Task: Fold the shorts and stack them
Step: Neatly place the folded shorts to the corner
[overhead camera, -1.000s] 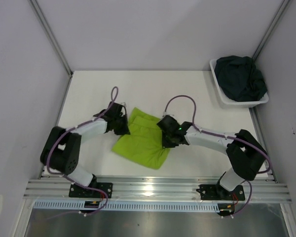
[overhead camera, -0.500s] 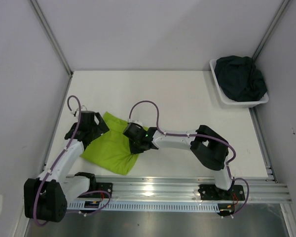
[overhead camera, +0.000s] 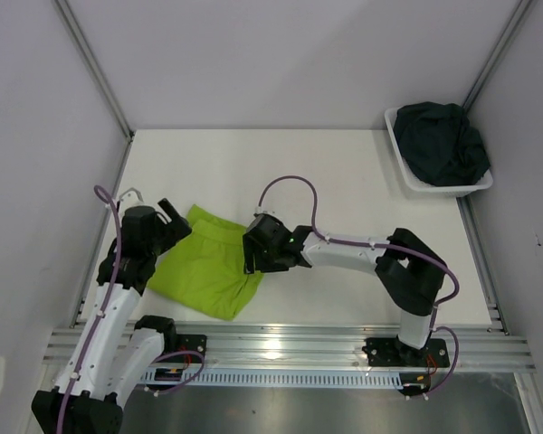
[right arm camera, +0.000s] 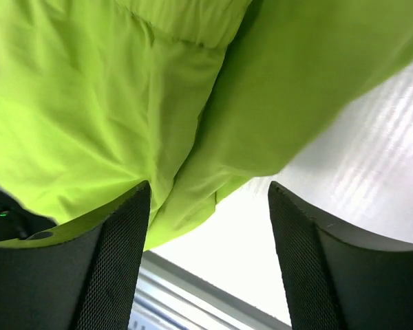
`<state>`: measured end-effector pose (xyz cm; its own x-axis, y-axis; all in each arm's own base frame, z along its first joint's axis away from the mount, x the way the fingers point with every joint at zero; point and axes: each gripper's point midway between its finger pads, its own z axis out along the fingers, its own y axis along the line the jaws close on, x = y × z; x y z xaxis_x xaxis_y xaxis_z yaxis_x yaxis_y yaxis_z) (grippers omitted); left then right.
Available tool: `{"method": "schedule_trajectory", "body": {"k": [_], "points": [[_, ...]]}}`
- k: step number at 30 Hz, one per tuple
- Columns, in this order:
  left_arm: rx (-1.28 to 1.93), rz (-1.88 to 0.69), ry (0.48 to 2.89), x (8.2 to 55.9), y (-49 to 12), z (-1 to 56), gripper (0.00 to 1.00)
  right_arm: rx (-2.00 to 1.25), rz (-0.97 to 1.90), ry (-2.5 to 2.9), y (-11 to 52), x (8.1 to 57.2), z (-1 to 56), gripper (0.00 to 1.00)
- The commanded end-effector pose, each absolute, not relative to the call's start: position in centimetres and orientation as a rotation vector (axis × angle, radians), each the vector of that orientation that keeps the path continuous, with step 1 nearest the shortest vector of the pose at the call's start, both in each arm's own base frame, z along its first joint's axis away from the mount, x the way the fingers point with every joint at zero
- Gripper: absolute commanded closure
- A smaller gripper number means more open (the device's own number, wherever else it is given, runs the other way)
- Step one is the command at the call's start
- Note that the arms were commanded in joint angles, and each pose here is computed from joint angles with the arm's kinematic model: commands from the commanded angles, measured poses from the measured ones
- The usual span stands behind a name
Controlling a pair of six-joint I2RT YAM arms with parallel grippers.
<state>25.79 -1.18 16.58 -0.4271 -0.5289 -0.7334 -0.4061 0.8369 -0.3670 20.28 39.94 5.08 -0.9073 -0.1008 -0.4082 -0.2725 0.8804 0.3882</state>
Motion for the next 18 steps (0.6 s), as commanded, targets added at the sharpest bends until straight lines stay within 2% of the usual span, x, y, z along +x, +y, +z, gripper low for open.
{"method": "schedule_trajectory", "body": {"k": [1, 13, 18], "points": [[-0.632, -0.240, 2.042, 25.4, -2.0, 19.0, 0.01, -0.235, 0.752, 2.587, 40.9, 21.0, 8.8, 0.28], [-0.579, -0.282, 2.015, 24.3, -2.5, 20.9, 0.01, -0.212, 0.704, 2.679, 42.4, 23.9, 4.3, 0.27], [-0.565, -0.305, 1.982, 24.0, -2.7, 22.3, 0.01, -0.322, 0.719, 2.651, 44.7, 25.0, 4.0, 0.32]]}}
